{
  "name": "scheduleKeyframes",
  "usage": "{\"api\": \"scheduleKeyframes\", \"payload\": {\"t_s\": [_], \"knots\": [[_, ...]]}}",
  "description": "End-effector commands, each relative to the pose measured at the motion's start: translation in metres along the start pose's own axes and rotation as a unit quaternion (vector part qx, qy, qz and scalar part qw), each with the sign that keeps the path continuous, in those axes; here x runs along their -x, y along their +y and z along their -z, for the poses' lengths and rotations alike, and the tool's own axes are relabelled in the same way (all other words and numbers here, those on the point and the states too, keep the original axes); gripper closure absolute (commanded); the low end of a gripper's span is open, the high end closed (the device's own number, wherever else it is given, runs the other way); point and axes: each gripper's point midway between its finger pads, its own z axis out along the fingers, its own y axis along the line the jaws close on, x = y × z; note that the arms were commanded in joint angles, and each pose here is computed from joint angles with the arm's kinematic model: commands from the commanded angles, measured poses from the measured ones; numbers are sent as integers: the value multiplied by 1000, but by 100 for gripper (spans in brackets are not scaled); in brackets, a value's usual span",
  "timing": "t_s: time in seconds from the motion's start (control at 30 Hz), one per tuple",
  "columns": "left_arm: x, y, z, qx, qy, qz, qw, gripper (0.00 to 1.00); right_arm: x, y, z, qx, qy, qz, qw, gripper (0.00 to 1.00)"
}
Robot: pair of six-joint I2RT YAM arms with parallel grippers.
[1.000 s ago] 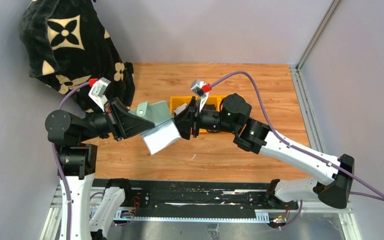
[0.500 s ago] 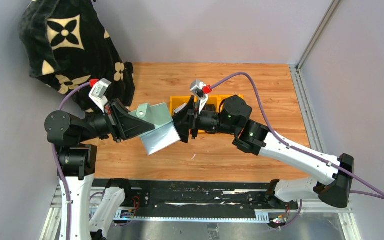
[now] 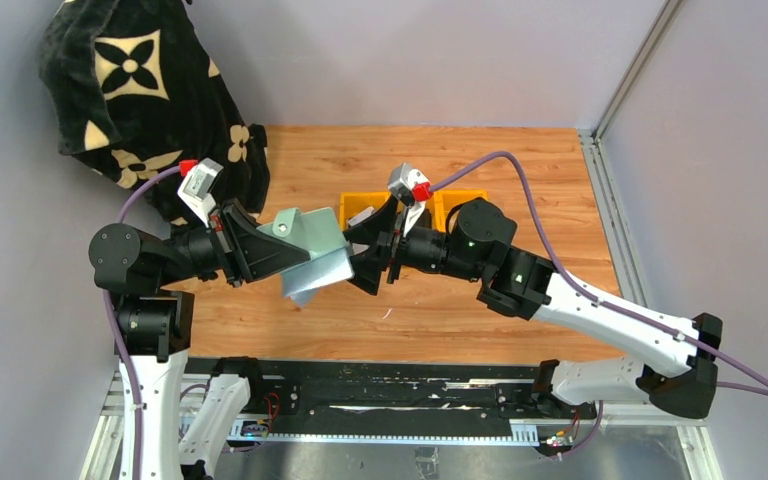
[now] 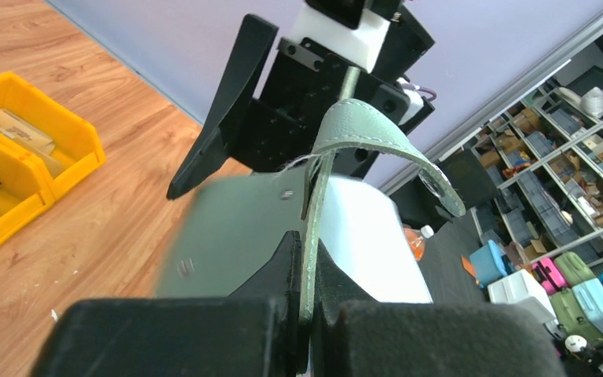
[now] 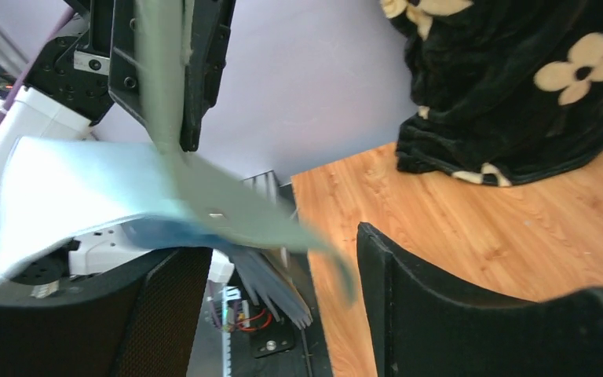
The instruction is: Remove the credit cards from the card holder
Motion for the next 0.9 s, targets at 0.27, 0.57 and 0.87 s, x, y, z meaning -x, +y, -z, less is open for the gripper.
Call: {"api": "scheduleKeyframes", "payload": {"t_s": [0.27,0.57,0.87], "knots": [[-4,0,1,-3,10,9,1000,100,28,1,4,-56,-17,103,993,22],[-8,-1,2,-6,18,13,1000,100,50,48,0,59,-70,72,993,39],[-5,7,1,10,4,4,1000,92,52,53,4,65,-54,17,996,100]]}}
